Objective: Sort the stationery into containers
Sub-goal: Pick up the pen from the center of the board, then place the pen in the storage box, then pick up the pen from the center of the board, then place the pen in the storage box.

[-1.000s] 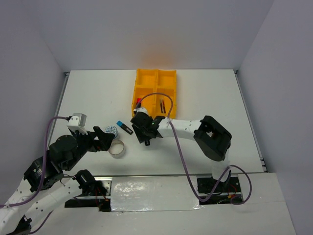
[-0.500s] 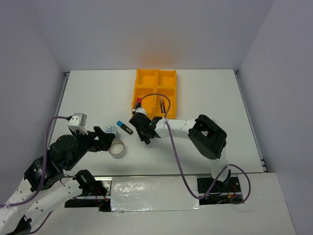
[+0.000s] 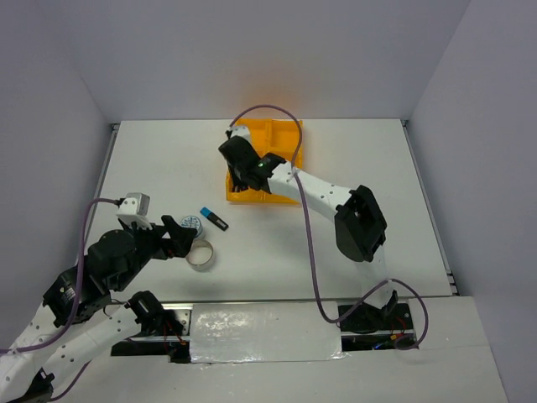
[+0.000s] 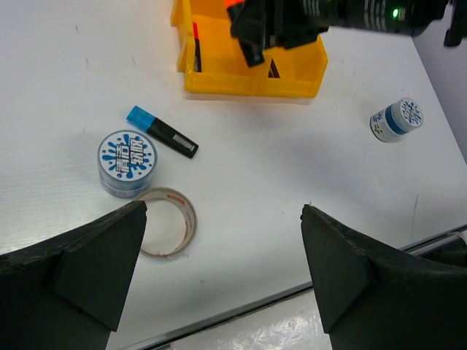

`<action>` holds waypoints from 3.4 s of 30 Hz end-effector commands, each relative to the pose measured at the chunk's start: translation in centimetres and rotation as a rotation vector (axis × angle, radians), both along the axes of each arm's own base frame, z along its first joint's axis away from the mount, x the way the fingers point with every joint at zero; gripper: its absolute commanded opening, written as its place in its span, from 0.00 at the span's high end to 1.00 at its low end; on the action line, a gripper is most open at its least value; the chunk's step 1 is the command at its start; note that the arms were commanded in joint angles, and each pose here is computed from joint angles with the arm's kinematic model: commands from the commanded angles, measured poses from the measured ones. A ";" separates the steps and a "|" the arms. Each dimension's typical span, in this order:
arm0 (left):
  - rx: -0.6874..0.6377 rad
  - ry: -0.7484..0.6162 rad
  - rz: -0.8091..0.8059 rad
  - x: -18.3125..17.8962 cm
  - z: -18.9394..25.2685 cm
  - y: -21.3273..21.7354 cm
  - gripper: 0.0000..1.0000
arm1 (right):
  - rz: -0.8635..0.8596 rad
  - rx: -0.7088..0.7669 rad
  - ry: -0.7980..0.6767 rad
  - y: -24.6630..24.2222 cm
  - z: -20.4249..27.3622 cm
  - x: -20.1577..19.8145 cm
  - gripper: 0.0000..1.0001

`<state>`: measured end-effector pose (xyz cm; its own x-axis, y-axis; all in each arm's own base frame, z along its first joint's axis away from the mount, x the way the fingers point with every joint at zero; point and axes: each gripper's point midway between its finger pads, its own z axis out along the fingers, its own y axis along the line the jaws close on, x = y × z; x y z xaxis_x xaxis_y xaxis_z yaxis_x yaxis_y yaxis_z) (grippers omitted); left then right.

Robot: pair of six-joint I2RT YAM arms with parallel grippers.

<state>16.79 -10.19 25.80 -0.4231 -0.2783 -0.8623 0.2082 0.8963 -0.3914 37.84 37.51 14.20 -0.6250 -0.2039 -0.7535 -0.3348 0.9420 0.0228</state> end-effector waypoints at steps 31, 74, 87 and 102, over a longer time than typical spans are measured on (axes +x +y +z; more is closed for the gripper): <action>0.043 0.401 0.572 13.5 -4.6 -3.6 0.06 | -0.099 0.372 -0.160 -16.8 11.5 -10.5 0.22; 0.161 0.810 0.752 17.1 -23.6 -1.8 0.81 | 0.090 0.487 -0.037 -16.6 6.6 -20.7 0.18; 0.171 0.180 0.220 23.4 -6.7 -8.0 0.96 | 0.113 0.504 -0.052 -16.3 7.0 -20.8 0.18; 0.252 -0.082 0.042 31.3 -4.4 -12.8 0.79 | 0.138 0.489 -0.032 -16.1 6.4 -21.2 0.17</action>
